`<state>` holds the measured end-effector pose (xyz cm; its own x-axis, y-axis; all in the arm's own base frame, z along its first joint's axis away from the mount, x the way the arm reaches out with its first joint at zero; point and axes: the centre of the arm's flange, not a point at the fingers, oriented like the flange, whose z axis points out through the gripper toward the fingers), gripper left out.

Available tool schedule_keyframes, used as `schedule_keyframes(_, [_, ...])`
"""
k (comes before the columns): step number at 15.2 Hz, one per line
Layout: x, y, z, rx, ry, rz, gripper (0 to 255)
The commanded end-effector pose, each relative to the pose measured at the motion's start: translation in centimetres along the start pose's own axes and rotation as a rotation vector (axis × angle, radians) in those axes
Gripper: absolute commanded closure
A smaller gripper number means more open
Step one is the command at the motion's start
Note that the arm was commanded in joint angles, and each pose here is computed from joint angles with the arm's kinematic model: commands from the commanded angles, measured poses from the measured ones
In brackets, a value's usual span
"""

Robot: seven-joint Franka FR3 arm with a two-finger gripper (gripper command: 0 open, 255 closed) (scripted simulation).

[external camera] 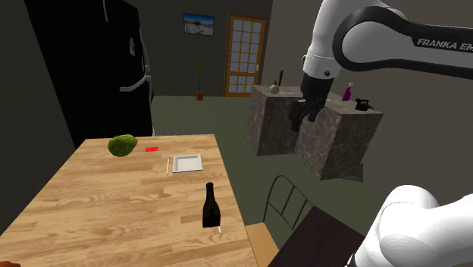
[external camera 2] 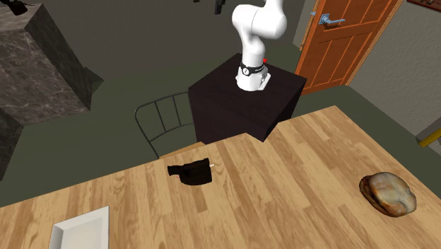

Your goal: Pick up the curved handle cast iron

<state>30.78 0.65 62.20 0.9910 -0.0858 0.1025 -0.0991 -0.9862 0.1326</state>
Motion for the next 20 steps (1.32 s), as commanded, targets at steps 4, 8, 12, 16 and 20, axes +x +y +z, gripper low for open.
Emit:
schedule_keyframes(4, [1.8, -1.5, 3.2, 0.002, -0.003, 0.012, 0])
schedule_keyframes(8, [4.3, -3.5, 7.4, 0.005, -0.007, 0.028, 0])
schedule_keyframes(12, [6.7, -5.5, 11.7, 0.008, -0.012, 0.044, 0])
schedule_keyframes(16, [9.2, -7.4, 15.9, 0.011, -0.016, 0.060, 0])
schedule_keyframes(20, [11.7, -9.3, 20.2, 0.014, -0.020, 0.077, 0])
